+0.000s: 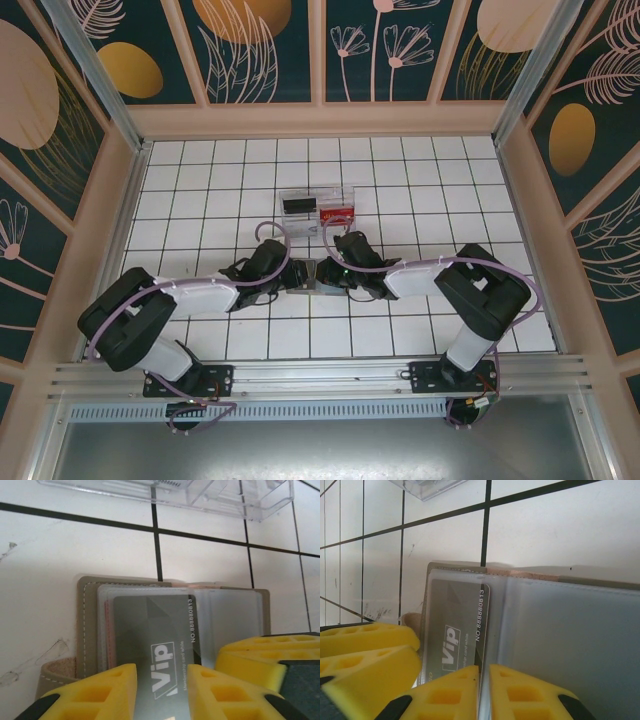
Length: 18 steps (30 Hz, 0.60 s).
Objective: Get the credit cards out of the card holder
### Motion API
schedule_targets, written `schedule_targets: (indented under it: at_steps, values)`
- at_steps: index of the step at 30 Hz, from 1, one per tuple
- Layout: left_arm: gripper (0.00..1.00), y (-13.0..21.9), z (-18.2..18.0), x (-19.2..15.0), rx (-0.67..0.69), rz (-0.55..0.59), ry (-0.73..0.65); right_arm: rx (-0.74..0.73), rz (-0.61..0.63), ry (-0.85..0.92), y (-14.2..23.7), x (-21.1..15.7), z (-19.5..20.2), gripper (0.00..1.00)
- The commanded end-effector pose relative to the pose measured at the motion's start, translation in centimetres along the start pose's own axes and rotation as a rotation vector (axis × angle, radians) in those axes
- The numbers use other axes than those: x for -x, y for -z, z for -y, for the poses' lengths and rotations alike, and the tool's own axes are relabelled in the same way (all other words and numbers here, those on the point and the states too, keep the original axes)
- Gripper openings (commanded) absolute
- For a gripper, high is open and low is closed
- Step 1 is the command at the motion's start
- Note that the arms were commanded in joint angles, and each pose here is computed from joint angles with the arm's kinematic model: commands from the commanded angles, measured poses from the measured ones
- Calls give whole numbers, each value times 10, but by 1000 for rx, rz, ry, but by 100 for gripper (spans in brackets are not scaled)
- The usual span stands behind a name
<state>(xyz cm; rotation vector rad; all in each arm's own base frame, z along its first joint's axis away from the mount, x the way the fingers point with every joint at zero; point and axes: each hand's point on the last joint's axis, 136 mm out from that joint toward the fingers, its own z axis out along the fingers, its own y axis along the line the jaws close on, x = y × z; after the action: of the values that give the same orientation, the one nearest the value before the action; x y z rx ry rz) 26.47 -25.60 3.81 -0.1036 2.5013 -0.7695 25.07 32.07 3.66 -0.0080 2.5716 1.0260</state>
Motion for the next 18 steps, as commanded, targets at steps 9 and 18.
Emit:
schedule_targets:
  at_steps: [9,18]
  values:
    - [32,-6,-10,-4,46,-17,-4,30,-9,23,-8,4,-6,16]
    - [31,-7,-12,-7,46,-24,1,46,-25,25,-13,4,-10,16]
